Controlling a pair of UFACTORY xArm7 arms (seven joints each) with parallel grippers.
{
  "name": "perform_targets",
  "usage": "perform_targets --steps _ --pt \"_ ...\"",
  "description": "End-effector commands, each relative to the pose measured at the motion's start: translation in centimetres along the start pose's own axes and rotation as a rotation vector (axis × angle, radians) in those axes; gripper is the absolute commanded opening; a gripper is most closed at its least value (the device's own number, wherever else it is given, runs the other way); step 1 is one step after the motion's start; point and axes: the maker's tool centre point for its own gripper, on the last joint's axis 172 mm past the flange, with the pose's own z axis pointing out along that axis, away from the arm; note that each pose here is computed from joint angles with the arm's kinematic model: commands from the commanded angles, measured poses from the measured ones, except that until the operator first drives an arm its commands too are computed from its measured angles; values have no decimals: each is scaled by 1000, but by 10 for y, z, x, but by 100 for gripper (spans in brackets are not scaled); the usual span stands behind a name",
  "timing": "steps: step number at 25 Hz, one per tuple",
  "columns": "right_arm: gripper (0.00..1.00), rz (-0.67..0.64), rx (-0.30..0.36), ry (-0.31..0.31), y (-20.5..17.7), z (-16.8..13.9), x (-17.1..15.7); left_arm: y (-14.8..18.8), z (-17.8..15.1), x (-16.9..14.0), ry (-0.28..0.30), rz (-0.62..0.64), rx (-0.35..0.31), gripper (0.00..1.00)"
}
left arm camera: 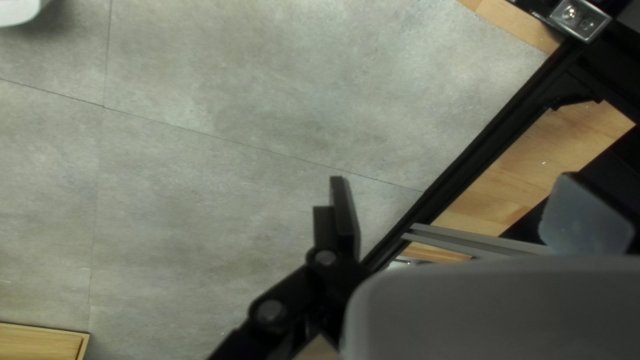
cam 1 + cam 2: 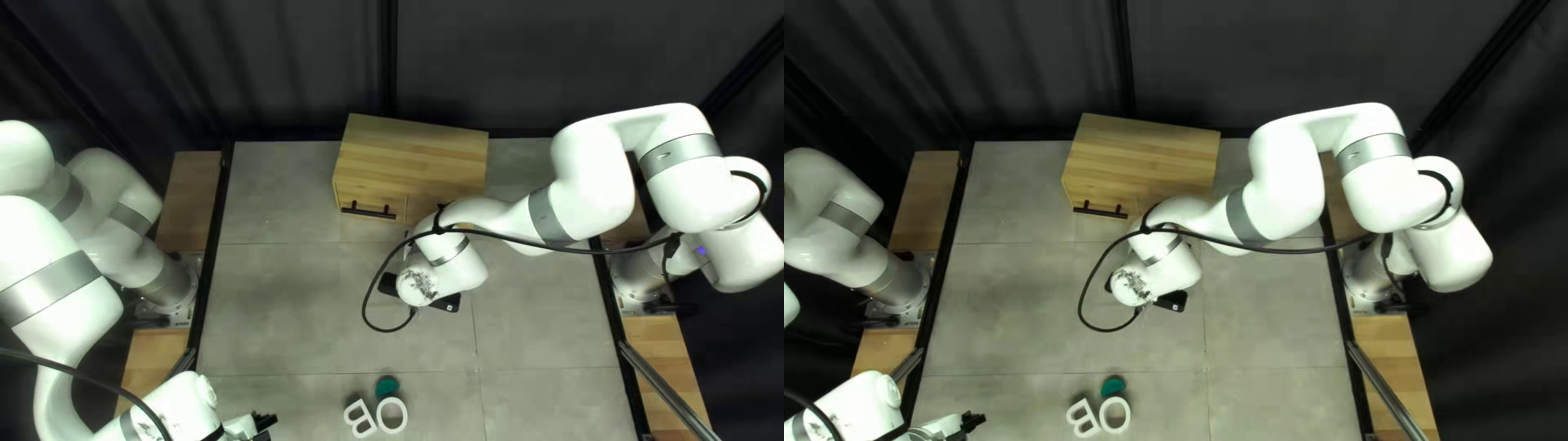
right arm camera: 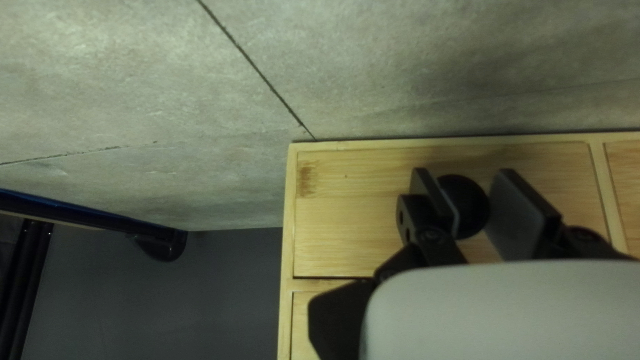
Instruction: Open drawers and place objects into drawer and close
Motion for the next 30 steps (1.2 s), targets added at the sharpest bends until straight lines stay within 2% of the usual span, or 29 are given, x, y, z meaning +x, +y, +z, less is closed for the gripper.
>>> perform_targets --steps 1,30 --pt "6 -1 -1 -1 0 0 0 0 0 0 0 0 0 100" --pt "4 11 -1 -8 1 -9 6 0 0 0 0 0 0 100"
